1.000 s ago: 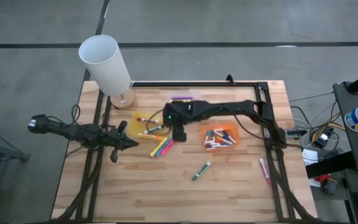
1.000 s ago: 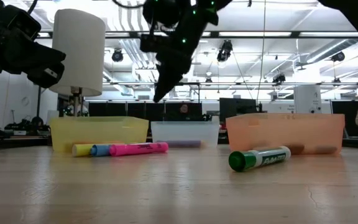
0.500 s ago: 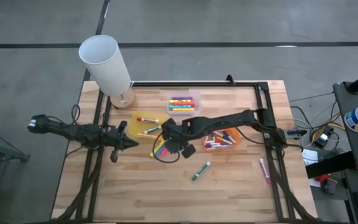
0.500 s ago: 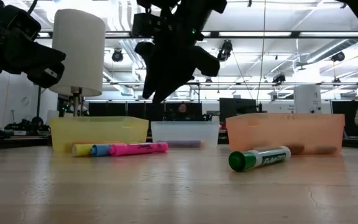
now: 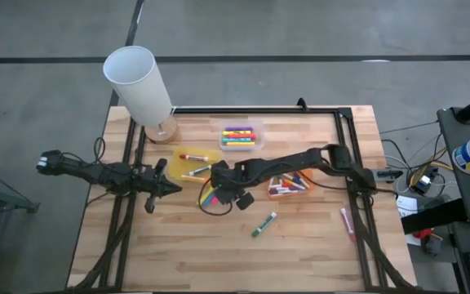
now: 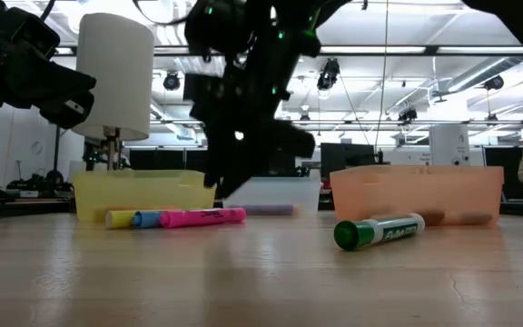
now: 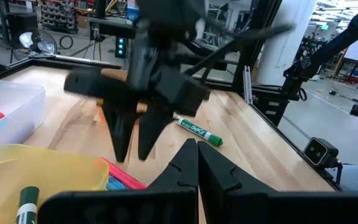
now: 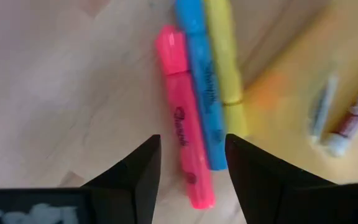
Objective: Pick & Place Markers
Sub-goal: Put the large pink highlighter pen into the transparent bin
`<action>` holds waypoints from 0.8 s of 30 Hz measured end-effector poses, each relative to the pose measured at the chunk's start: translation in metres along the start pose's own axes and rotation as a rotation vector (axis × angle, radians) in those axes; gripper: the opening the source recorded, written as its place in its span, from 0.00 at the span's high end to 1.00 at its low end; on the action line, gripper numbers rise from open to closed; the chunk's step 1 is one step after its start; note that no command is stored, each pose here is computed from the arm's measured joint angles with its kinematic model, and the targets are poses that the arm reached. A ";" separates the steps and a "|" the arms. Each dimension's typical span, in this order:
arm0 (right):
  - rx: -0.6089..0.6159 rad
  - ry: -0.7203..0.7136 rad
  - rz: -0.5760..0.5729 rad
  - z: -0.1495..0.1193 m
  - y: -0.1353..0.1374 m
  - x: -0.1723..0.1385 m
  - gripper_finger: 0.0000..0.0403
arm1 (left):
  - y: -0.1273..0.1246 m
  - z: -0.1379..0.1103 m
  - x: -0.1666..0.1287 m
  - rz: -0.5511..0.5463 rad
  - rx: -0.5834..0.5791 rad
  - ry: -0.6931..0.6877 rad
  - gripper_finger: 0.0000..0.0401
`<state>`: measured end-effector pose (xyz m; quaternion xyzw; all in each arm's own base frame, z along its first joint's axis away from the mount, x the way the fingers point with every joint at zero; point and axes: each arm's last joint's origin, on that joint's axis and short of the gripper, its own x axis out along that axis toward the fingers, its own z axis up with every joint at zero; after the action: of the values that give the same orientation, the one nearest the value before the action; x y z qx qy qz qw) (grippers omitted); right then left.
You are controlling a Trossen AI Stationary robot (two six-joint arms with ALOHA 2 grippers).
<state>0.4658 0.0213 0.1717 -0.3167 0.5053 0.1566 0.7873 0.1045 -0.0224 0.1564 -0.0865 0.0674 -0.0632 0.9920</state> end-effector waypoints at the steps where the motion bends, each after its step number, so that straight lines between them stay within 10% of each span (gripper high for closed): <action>1: -0.001 0.009 0.007 -0.001 0.001 0.005 0.58 | 0.000 0.000 0.000 0.000 0.000 0.001 1.00; 24: 0.195 0.098 0.059 -0.007 0.011 0.026 0.88 | 0.000 0.000 0.000 0.000 0.000 0.000 1.00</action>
<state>0.4665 0.0227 0.1424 -0.2308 0.5650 0.1140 0.7839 0.1045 -0.0224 0.1564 -0.0863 0.0676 -0.0634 0.9919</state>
